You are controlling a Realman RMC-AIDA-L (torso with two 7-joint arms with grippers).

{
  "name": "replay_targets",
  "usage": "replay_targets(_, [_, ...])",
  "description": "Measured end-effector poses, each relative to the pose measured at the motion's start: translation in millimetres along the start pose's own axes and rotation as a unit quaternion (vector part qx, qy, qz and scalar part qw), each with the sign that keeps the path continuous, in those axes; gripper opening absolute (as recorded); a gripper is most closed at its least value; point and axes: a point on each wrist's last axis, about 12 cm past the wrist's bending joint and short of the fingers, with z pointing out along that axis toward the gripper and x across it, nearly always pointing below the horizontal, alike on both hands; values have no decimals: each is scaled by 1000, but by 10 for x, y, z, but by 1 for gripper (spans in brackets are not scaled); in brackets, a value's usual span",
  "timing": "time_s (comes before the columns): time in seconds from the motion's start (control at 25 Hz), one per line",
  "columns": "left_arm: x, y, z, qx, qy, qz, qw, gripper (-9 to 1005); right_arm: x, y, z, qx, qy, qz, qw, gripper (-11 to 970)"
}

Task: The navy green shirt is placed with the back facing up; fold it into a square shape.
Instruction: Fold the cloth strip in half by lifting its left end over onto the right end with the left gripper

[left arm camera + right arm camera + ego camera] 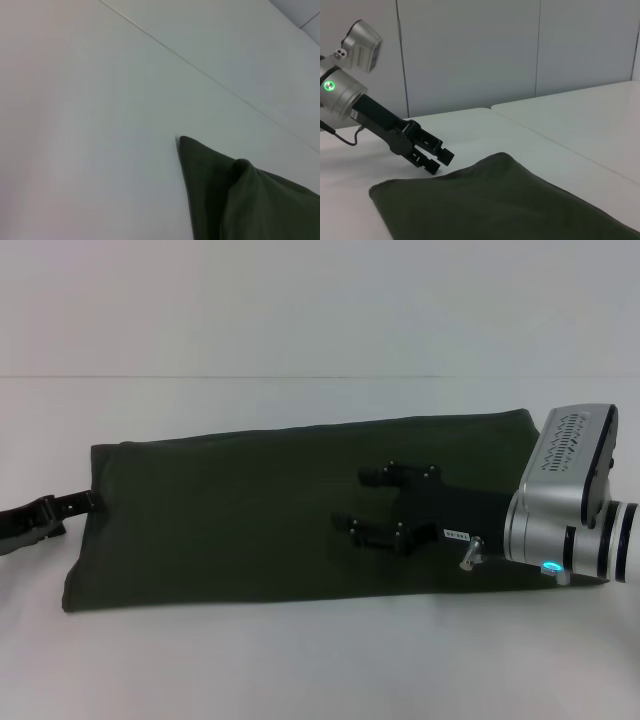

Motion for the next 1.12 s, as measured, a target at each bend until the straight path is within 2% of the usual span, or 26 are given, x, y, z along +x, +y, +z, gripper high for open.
replay_targets(0.4, [39, -60, 46, 14, 10, -2, 1000, 840, -8, -16, 13, 4, 4, 0, 1000, 754])
replay_targets(0.76, [94, -214, 162, 32, 26, 6, 999, 839, -9, -17, 13, 4, 4, 1, 1000, 754])
replay_targets(1.12, [153, -336, 250, 51, 31, -9, 998, 838, -9, -17, 13, 4, 4, 1, 1000, 754])
